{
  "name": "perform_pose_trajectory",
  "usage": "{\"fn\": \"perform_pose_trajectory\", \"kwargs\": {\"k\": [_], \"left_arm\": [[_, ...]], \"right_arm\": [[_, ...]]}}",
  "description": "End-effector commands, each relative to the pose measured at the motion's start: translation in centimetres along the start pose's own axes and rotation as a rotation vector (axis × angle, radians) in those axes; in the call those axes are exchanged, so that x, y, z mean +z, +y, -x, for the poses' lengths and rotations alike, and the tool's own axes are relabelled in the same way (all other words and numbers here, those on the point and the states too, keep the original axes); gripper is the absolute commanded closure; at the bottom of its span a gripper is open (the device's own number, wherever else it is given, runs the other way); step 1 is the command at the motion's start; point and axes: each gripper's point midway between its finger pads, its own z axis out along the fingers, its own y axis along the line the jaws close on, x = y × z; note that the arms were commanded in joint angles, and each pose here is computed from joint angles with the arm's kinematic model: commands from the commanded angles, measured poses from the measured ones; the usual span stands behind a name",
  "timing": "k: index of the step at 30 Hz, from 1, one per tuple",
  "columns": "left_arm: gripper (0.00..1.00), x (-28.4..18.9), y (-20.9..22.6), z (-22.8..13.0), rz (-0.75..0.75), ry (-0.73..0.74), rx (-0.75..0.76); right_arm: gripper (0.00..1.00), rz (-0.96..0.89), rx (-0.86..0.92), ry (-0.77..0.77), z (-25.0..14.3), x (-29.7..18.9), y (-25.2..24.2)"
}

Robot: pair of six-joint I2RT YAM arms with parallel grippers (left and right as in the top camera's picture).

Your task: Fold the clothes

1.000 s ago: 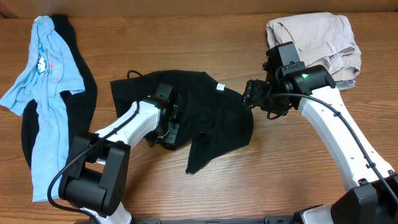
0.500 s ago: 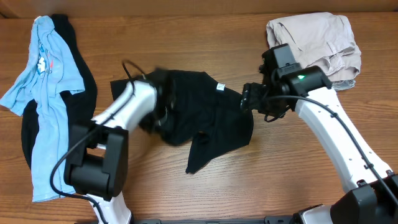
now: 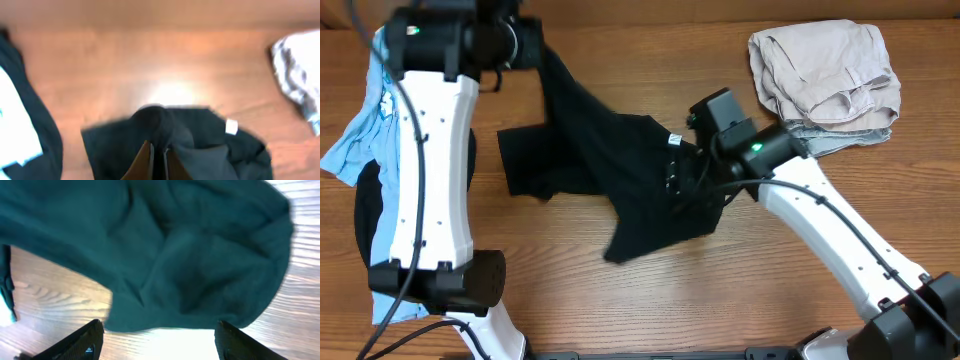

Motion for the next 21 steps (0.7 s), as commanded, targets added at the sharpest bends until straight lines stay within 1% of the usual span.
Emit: {"fn": "perform_pose_trajectory", "kwargs": {"k": [1,5,6,7,11,13,15,16,18,21], "left_arm": [[0.96,-4.0,-0.9,2.8,-0.018,-0.136,0.035],[0.96,-5.6,-1.2,4.3,-0.024,-0.209,0.027],[0.96,-5.8,-1.2,4.5,-0.026,-0.216,0.025],[0.96,-5.8,-1.2,4.5,-0.026,-0.218,0.025],[0.96,-5.8,-1.1,4.4,-0.020,-0.215,0.022],[0.96,-5.8,-0.6,4.5,0.012,-0.218,0.018],[0.96,-5.8,0.2,4.6,0.059,-0.223,0.013],[0.96,-5.9,0.7,4.6,0.082,-0.223,0.010],[0.96,-5.9,1.3,4.5,0.117,-0.223,0.006],[0.96,-6.0,1.6,4.5,0.140,-0.223,0.004]], "right_arm": [[0.25,0.023,-0.051,0.004,-1.3,0.7,1.6],[0.26,0.024,-0.079,0.016,-2.2,2.8,2.7],[0.29,0.009,-0.069,0.022,-2.5,3.7,2.6],[0.29,-0.001,-0.062,0.029,-2.6,4.2,2.6],[0.32,-0.066,0.051,0.083,-3.3,7.7,1.5],[0.32,-0.092,0.125,0.109,-3.7,9.2,1.0],[0.31,-0.119,0.207,0.129,-4.1,10.5,0.4],[0.29,-0.134,0.241,0.135,-4.2,11.1,0.1],[0.25,-0.163,0.275,0.140,-4.4,11.9,-0.5],[0.25,-0.175,0.304,0.142,-4.3,12.7,-1.0]]}}
